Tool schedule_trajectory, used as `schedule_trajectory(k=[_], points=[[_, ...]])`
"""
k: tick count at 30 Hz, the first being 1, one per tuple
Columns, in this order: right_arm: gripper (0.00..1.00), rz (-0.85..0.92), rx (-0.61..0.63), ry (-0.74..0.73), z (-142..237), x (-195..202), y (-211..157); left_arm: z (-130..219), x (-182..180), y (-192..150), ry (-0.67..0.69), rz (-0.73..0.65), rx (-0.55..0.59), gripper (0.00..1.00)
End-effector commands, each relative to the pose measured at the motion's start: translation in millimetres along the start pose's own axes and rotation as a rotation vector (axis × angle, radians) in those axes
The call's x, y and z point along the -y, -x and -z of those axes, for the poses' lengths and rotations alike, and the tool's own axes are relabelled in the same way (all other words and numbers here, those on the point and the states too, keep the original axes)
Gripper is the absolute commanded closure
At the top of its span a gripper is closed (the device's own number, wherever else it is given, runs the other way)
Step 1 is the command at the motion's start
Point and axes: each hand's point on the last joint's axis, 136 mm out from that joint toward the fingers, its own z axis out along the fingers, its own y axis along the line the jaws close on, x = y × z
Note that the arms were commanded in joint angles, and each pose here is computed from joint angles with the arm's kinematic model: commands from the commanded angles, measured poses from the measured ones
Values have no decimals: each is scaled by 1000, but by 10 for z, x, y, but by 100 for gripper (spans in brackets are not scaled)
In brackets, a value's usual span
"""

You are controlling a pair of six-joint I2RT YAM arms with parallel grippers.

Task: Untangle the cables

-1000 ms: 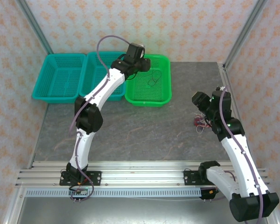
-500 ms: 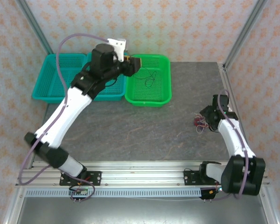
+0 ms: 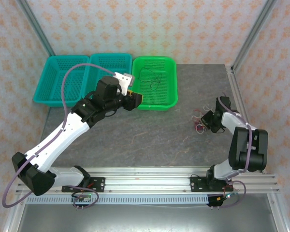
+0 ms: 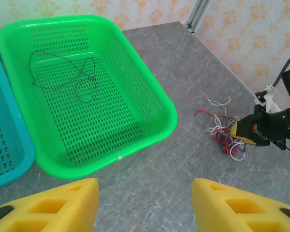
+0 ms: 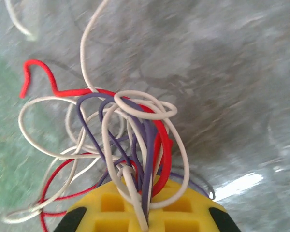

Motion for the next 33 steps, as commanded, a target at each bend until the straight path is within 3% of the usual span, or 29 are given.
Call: schedule_trajectory(k=[1, 10, 13, 18, 19, 20, 22, 25, 29, 33], points=[[100, 159, -69, 97, 188, -357, -273, -60, -60, -82, 18, -14, -28, 46], [100, 654, -263, 297, 608, -944, -1406, -240, -26, -299, -24, 70, -83, 45], [100, 839, -308, 357, 605, -1107, -1798, -266, -47, -355, -16, 79, -97, 45], [99, 962, -361, 432, 484, -1303, -2167, -310, -93, -517, -3, 107, -126, 45], [95, 984, -357, 433, 450, -1341, -2209, -318, -104, -555, 0, 116, -133, 45], [84, 999, -346, 424, 420, -1371, -2215, -327, -116, -598, 4, 123, -140, 45], [62, 1019, -300, 381, 377, -1424, -2143, -327, -126, -652, 6, 131, -148, 45], [46, 1006, -165, 373, 456, -1546, -1938, -316, -144, -715, 16, 123, -154, 45], [42, 921, 83, 397, 669, -1606, -1580, -396, -90, -927, 32, 57, -218, 44], [36, 648, 417, 299, 935, -1266, -920, -584, 218, -1242, -38, -1, -352, 47]])
